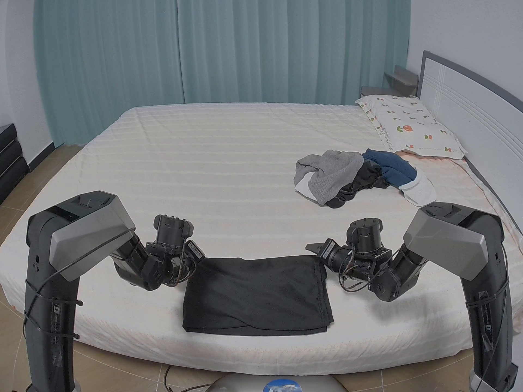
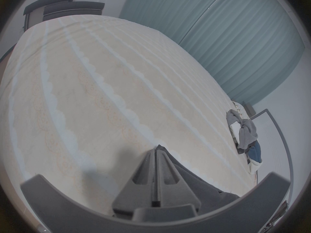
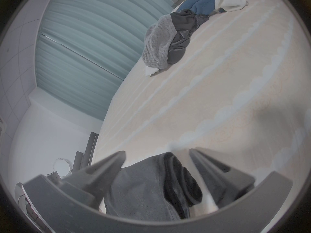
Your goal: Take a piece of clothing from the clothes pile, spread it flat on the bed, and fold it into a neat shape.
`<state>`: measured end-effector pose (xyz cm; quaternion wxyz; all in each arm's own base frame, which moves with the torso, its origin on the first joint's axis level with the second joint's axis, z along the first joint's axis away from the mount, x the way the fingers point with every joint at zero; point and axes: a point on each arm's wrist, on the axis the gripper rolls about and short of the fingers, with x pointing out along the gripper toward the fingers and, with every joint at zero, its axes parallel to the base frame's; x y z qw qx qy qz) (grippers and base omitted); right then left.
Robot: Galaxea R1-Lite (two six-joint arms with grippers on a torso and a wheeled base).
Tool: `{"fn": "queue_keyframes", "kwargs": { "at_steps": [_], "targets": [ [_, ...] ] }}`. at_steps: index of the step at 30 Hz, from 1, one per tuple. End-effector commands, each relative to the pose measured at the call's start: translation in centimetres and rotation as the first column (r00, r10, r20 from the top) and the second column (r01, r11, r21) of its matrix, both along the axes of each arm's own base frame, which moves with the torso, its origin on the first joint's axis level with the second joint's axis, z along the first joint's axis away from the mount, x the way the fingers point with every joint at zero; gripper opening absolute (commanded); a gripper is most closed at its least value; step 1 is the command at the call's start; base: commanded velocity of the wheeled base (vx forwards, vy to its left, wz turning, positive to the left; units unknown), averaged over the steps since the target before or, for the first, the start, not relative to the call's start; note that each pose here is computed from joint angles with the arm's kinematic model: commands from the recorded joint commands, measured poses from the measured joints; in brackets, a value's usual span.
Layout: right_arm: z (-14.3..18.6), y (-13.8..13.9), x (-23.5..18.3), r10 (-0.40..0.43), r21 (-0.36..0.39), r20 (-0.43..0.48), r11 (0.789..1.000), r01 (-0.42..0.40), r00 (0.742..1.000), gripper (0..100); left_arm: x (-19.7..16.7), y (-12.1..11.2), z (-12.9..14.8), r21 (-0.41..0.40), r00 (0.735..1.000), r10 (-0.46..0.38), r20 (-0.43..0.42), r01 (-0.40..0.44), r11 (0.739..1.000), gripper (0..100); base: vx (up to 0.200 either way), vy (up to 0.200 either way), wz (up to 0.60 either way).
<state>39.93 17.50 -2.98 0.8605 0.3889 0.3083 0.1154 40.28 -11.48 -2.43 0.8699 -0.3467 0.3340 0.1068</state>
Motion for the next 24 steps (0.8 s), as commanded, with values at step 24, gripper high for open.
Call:
{"fn": "queue_keyframes", "kwargs": {
  "at_steps": [24],
  "targets": [
    [-0.5,-1.3,0.4,-0.045,-0.017,0.0,0.999,0.045,0.999,0,0.1,0.1,-0.1,-0.006,1.0,0.003,0.012,-0.003,1.0,0,0.0,0.0,0.0]
  ]
}}
